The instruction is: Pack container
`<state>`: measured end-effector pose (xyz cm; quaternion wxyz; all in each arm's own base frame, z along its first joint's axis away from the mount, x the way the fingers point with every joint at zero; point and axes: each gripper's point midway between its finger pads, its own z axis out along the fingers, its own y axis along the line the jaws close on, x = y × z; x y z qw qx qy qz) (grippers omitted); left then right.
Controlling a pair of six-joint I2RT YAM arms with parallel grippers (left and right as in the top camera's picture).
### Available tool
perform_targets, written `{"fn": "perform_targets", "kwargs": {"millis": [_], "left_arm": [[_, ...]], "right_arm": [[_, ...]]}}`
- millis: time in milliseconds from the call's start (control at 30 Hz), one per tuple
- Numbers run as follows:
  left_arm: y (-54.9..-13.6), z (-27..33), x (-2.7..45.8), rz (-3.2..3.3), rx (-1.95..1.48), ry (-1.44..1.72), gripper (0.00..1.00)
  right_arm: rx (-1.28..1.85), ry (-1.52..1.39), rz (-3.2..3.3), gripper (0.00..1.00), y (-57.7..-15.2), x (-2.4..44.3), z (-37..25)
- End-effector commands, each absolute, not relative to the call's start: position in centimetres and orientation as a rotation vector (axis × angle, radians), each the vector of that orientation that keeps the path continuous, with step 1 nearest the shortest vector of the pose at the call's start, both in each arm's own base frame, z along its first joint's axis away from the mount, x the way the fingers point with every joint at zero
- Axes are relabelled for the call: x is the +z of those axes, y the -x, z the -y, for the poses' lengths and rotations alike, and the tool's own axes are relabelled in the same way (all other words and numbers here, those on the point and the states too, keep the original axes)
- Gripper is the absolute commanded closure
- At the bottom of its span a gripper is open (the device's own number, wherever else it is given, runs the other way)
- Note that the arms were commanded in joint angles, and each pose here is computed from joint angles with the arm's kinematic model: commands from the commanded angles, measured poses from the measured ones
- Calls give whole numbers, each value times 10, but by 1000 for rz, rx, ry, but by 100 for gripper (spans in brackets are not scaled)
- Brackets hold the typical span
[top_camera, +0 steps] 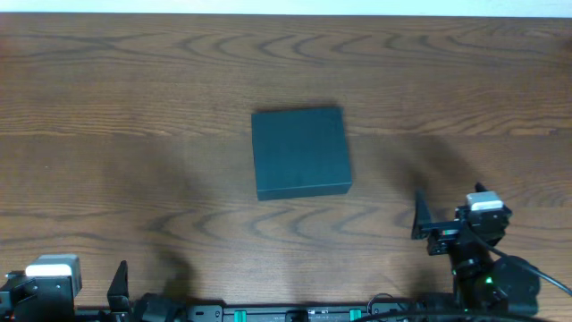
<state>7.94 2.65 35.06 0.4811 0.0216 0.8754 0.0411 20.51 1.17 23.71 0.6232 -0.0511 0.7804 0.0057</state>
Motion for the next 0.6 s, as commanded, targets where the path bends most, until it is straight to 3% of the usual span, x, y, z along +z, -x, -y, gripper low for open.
{"fn": "perform_targets", "kwargs": {"millis": [0, 167, 567], "left_arm": [[-79, -29, 351, -2130, 116, -42, 2], [-79, -29, 351, -2130, 116, -42, 2], [-79, -29, 351, -2130, 116, -42, 2]], "right_arm": [[30, 141, -1801, 1, -206, 216, -16], [36, 141, -1861, 1, -211, 173, -16], [34, 141, -1844, 1, -230, 133, -16]]}}
